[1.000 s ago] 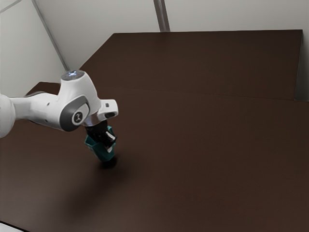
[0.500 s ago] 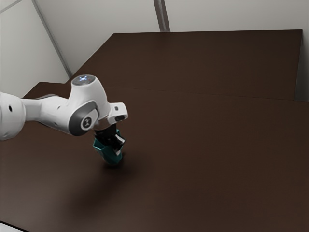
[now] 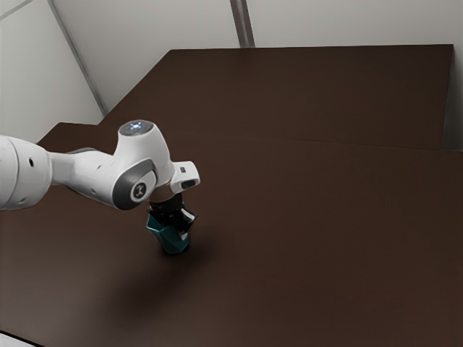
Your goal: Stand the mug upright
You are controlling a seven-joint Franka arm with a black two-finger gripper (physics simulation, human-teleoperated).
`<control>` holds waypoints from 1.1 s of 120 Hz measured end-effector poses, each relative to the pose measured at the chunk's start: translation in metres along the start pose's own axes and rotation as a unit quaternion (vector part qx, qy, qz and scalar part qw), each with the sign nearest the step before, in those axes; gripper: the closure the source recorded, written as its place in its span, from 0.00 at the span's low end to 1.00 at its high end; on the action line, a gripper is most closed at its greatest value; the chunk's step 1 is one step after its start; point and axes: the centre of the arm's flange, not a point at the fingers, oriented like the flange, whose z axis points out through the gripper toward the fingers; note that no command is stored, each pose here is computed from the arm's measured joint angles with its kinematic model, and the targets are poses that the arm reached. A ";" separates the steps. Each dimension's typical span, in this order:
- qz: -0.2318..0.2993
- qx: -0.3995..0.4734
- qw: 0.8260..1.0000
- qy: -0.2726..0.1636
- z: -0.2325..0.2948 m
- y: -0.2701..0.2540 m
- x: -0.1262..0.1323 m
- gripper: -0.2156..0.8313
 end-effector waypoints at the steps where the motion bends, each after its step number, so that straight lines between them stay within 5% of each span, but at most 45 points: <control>1: 0.000 0.000 1.000 0.001 0.000 0.000 0.000 0.79; 20: -0.001 -0.003 1.000 0.028 -0.024 0.000 0.001 0.49; 44: 0.004 -0.003 0.998 0.069 -0.068 0.003 -0.002 0.33; 59: 0.004 -0.004 0.997 0.076 -0.097 0.003 0.003 0.28; 99: -0.002 -0.006 0.999 0.045 -0.196 0.002 0.065 0.23; 132: -0.005 -0.004 1.000 0.013 -0.257 -0.003 0.068 0.22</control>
